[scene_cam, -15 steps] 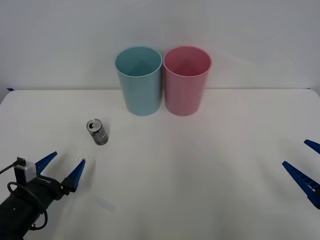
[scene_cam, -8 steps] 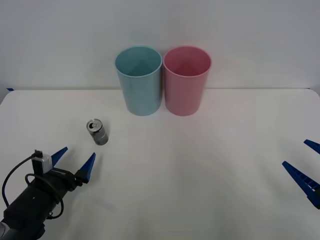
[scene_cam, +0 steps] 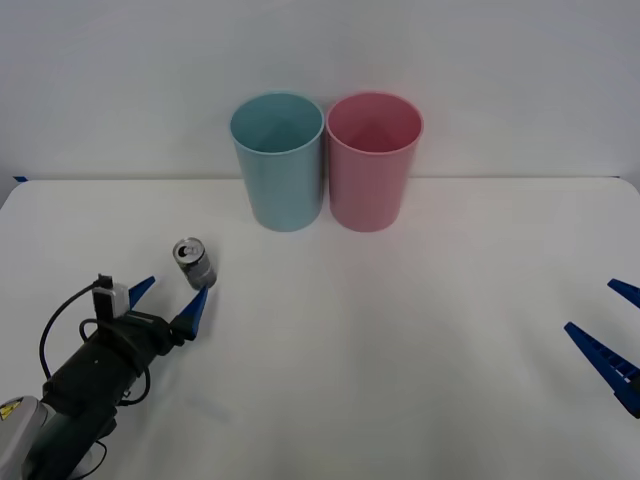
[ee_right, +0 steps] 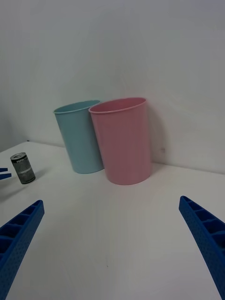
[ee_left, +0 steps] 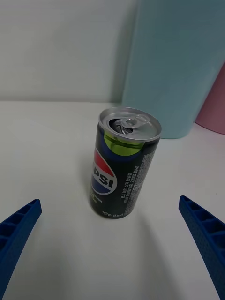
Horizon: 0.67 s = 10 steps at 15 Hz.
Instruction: Grasp the object on the table and drop it into the matching bin: aluminum can to the light blue bin, PET bottle to the pink bin.
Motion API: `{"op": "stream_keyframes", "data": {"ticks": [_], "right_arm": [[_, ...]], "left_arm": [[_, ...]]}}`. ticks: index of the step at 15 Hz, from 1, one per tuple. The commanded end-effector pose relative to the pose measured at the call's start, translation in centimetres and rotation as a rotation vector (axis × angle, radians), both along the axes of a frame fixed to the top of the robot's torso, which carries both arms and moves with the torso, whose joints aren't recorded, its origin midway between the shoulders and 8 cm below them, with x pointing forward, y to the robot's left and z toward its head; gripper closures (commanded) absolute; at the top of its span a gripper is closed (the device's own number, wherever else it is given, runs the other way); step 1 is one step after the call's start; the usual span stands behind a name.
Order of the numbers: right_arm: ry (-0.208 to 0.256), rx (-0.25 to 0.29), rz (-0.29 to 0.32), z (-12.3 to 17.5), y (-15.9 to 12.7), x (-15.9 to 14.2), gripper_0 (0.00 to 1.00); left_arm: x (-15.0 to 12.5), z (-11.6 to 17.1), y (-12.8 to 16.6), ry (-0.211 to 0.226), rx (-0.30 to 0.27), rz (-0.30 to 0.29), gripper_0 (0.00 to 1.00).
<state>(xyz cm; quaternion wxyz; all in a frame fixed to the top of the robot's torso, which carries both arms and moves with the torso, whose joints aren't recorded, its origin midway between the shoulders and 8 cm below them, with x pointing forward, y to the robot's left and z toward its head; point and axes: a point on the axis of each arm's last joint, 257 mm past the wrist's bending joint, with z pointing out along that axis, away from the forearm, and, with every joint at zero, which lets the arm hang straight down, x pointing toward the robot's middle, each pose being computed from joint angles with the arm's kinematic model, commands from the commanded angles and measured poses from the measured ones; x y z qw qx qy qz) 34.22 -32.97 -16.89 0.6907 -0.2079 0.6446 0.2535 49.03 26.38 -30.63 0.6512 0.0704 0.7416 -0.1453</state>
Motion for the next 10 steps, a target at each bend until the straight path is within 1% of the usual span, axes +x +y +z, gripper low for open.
{"op": "stream_keyframes", "data": {"ticks": [1, 5, 8, 10], "right_arm": [[0.0, 0.0, 0.0, 0.0, 0.0, 0.0, 0.0], [0.0, 0.0, 0.0, 0.0, 0.0, 0.0, 0.0], [0.0, 0.0, 0.0, 0.0, 0.0, 0.0, 0.0], [0.0, 0.0, 0.0, 0.0, 0.0, 0.0, 0.0]], "left_arm": [[1.3, 0.3, -0.6, -0.002, 0.003, 0.007, 0.0], [3.2, 0.3, -0.9, 0.006, -0.003, 0.017, 0.0], [4.5, 0.7, -1.4, 0.004, -0.008, 0.01, 0.0], [5.4, 0.5, -1.5, 0.011, -0.011, 0.008, 0.0]]}}
